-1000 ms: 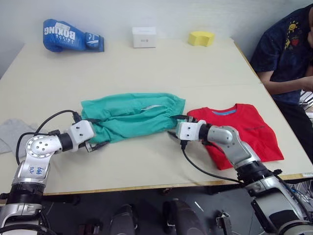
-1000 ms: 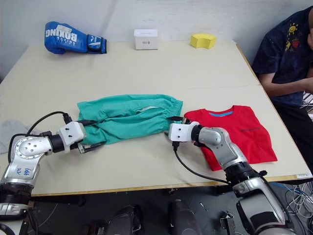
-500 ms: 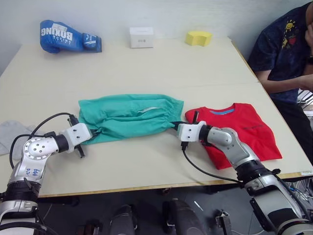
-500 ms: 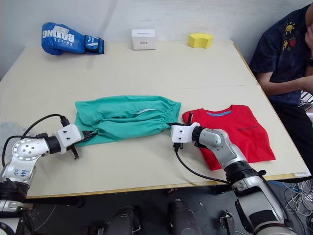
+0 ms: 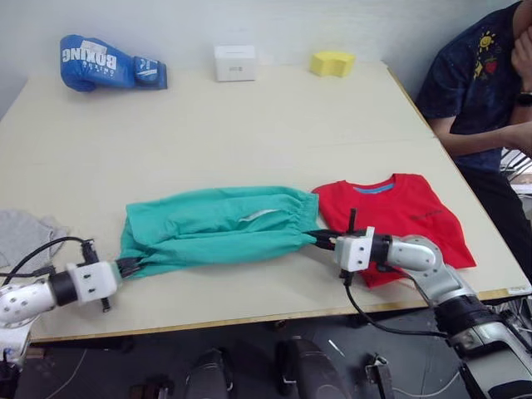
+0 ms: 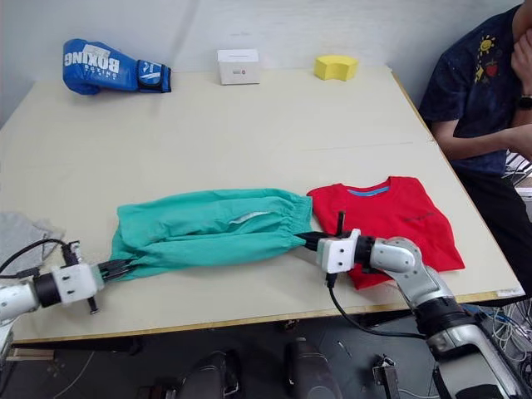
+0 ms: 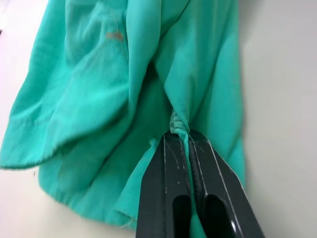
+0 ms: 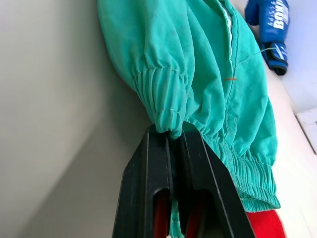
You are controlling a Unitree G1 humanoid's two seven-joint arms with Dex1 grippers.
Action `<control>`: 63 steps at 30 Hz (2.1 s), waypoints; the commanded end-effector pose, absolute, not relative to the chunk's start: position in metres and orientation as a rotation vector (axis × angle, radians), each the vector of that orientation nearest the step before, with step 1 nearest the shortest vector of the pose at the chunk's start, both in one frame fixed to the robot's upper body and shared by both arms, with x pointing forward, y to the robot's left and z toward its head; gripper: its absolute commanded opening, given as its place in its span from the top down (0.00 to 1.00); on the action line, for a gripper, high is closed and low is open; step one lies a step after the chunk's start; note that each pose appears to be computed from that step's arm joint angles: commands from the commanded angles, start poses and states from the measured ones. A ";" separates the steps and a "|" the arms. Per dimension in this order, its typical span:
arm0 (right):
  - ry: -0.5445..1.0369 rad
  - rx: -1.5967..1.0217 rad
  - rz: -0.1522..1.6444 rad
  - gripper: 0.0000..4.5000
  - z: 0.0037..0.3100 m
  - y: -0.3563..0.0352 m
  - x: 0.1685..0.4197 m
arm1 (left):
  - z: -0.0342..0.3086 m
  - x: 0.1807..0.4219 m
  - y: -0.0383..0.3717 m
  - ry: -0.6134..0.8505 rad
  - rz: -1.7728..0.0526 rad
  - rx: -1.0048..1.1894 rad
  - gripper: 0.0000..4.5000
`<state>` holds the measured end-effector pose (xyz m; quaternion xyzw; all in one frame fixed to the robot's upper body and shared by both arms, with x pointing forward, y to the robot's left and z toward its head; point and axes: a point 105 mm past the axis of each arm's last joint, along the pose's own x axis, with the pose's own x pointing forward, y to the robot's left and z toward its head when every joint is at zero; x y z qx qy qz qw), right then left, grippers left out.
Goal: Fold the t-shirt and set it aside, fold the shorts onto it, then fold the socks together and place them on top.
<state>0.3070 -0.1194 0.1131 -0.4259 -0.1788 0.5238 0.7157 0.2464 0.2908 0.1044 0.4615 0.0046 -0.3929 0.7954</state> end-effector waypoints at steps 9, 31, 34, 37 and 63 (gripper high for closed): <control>-0.363 -0.862 1.208 1.00 0.109 -0.133 0.256 | 0.109 0.209 0.305 0.011 -0.863 1.067 0.99; -0.087 -0.219 1.365 0.69 0.178 -0.111 0.233 | 0.201 0.212 0.275 0.174 -0.891 0.211 0.74; -0.158 -0.240 1.333 0.93 0.182 -0.091 0.249 | 0.191 0.227 0.239 0.141 -0.967 0.263 0.96; -0.184 -0.312 1.355 0.99 0.169 -0.063 0.256 | 0.166 0.222 0.194 0.166 -1.145 0.307 1.00; -0.061 -0.559 1.191 0.99 0.081 -0.079 0.292 | 0.111 0.327 0.214 0.027 -0.481 0.272 1.00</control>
